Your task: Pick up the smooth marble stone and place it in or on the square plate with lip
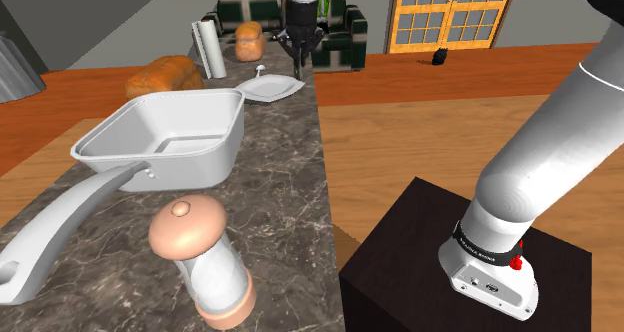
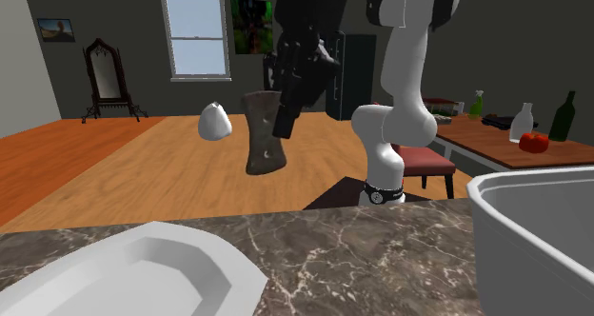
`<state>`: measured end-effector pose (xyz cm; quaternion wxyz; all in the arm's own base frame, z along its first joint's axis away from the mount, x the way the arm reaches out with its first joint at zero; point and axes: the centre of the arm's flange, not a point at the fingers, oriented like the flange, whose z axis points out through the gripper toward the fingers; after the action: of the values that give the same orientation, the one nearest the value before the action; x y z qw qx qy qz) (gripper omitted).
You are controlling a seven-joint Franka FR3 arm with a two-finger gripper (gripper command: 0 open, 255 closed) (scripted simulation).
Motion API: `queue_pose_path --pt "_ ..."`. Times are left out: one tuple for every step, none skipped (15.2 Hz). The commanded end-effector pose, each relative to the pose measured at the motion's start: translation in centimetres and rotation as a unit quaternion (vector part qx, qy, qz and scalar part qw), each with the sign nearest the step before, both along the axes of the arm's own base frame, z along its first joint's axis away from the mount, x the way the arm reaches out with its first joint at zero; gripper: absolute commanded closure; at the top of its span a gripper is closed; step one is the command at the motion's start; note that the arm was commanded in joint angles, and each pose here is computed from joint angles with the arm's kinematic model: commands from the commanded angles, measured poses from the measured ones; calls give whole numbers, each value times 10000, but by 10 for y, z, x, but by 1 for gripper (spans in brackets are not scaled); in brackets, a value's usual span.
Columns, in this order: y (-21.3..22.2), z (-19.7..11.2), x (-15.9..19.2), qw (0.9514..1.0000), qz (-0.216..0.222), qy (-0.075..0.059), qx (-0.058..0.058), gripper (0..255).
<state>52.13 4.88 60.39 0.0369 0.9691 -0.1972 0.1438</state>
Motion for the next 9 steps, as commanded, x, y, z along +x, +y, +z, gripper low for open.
queue_pose_path --pt "-4 0 26 10000 -2 -1 2 255" --pt "-6 1 39 10000 -2 -1 2 255" --pt "-7 1 52 10000 -2 -1 2 255" --pt "-9 2 65 10000 -2 -1 2 255" --pt "-10 2 78 10000 -2 -1 2 255" --pt "-12 3 91 10000 -2 -1 2 255" --pt "-13 4 105 10000 -2 -1 2 255" --pt "-15 4 118 10000 -2 -1 2 255" --pt "-17 5 131 10000 -2 -1 2 255"
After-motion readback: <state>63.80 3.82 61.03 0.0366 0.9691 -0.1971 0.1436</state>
